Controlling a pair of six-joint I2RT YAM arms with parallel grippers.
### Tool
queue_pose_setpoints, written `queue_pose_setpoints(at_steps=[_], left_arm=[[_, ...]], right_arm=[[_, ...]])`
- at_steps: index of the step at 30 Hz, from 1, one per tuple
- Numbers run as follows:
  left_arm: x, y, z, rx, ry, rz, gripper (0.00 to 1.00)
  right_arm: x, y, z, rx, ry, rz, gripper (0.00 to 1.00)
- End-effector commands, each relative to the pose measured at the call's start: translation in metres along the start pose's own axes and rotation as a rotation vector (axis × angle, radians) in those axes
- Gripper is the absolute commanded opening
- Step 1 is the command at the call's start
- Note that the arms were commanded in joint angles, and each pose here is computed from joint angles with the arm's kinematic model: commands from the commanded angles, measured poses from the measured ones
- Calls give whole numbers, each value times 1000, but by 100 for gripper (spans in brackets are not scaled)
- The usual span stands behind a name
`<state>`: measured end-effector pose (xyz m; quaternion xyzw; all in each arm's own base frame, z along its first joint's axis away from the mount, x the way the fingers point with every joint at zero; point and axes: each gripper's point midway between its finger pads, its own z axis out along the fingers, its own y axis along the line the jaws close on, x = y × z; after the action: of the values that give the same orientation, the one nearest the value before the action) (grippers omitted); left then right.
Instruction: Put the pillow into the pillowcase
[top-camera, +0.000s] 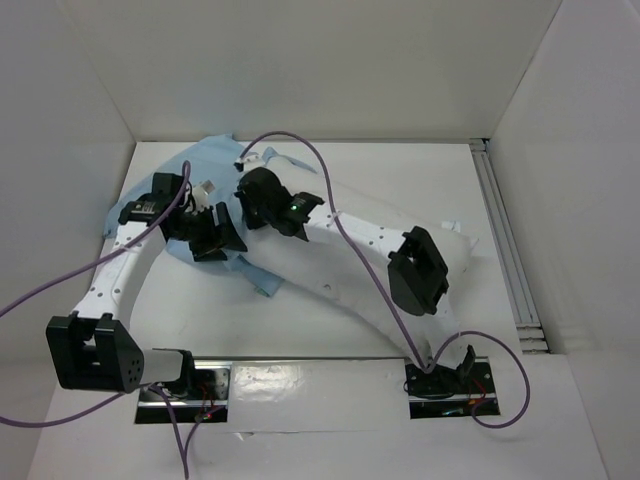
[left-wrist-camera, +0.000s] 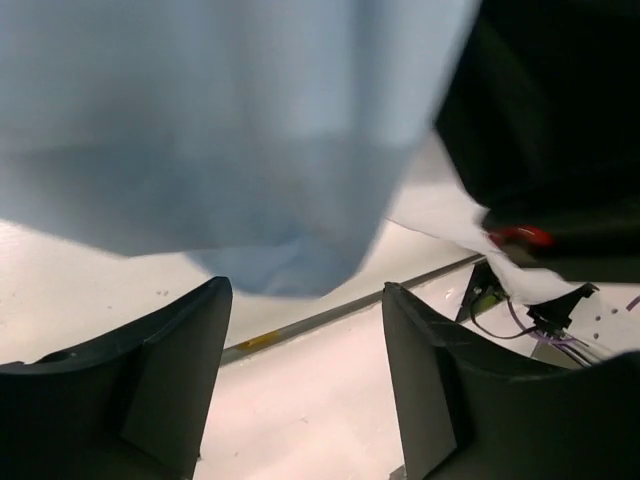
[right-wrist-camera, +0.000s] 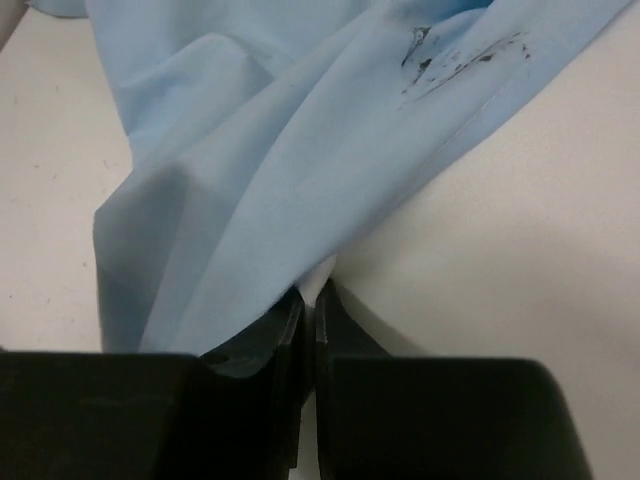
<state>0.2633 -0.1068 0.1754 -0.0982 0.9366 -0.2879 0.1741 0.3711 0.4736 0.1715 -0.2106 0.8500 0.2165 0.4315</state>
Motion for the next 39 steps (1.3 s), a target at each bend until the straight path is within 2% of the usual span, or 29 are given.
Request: queue_pose_setpoints(at_steps=[1,2,3,5,6,7,10,13,14,16,17,19,24,28,30,32,33,34,35,36,37,38,39], left_arm=[[-18,-12,-18,-4,-76,57,75],[-22,-14,-22,-9,-89,72,75],[-24,-16,-27,-15,-99,75,73],[-38,-23,-37,-21,-140,93,68],[-43,-26,-38,-19,-147,97,62],[-50,-32,-44,-13,-162,105,60],[-68,-40,-48,-11,-192,108,59],[-88,-47,-46,-3,-211,108,59],[-100,-49,-45,-3,-242,111,65],[-113,-51,-39,4,-257,109,71],[-124,-47,-29,-31,-261,110,80],[-135,-49,-16,-67,-272,121,85],[-171,-49,3,-201,-357,177,85],[-182,-54,28,-219,-330,214,85],[-185,-48,44,-251,-294,207,82],[-186,-46,53,-252,-271,203,73],[-189,-51,53,-233,-269,217,54],[-189,-52,57,-223,-261,217,42],[-188,-63,61,-182,-247,230,21],[-189,-67,62,-163,-242,245,11],[-191,-71,63,-144,-239,249,3],[-191,-78,66,-111,-223,252,0],[-193,-82,66,-95,-224,256,0]], right_arm=[[-54,6,-48,-54,-127,53,11],[-54,6,-51,-55,-128,63,27],[-51,4,-55,-50,-116,60,27],[-47,0,-64,-44,-99,57,55],[-49,-4,-74,-27,-106,58,65],[-46,-9,-78,-9,-100,67,75],[-31,-24,-92,45,-74,60,87],[-30,-43,-107,116,-70,68,93],[-25,-49,-111,142,-54,62,96],[-35,-67,-123,211,-84,84,98],[-33,-77,-128,240,-73,84,98],[-41,-107,-134,292,-86,128,100],[-50,-173,-147,364,-39,191,100],[-34,-201,-141,376,62,209,100],[-30,-201,-138,353,89,204,100],[-18,-199,-132,312,137,188,100],[-5,-197,-126,288,177,181,100],[3,-188,-120,232,203,189,100],[15,-187,-112,218,233,192,100],[23,-188,-108,204,256,203,100],[28,-180,-100,148,278,199,100],[31,-175,-94,110,278,191,97],[32,-170,-92,75,278,195,87]])
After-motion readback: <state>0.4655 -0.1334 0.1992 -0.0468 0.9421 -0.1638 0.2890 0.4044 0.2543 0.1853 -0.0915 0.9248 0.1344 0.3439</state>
